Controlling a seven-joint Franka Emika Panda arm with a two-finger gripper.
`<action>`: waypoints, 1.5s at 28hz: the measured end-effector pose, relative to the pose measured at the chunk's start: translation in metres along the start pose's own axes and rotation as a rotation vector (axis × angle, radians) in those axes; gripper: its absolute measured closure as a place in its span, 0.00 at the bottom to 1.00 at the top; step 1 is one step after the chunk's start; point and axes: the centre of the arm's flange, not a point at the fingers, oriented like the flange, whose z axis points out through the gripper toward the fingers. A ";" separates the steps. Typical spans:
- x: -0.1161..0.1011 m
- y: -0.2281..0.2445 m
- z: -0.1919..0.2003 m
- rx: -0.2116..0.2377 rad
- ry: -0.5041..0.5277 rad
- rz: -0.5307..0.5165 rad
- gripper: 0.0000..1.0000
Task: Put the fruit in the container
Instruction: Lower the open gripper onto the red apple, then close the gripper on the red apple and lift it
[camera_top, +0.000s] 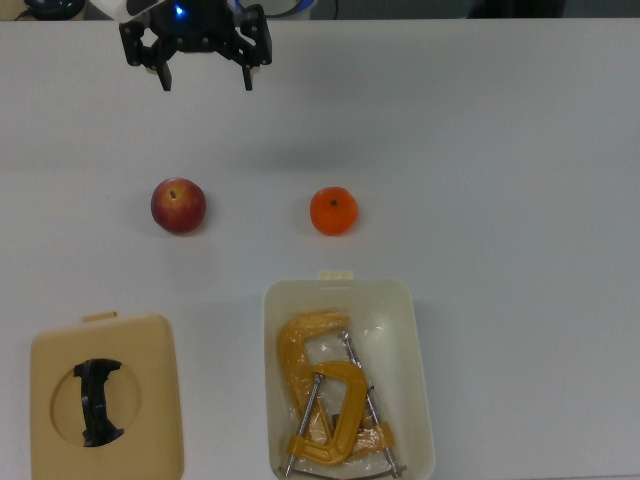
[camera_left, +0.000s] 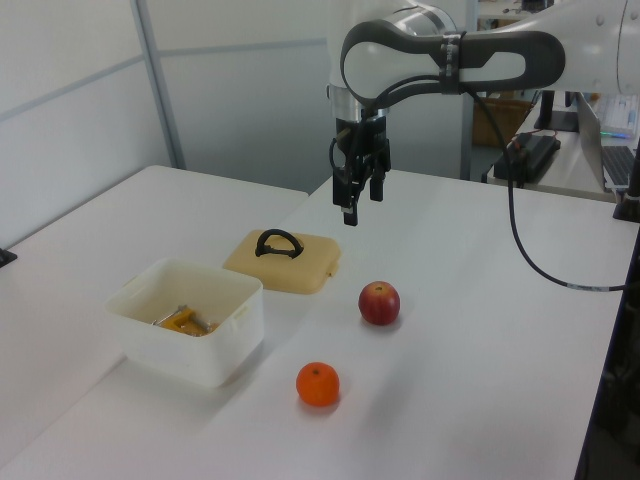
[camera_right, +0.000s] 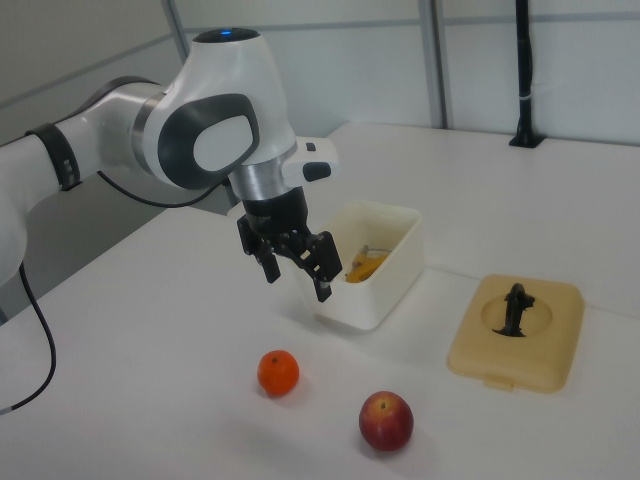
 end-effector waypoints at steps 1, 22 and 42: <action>-0.001 0.000 0.006 0.001 -0.012 0.000 0.00; 0.003 0.049 0.127 -0.086 -0.012 -0.033 0.00; 0.001 0.062 0.226 -0.170 0.014 -0.063 0.00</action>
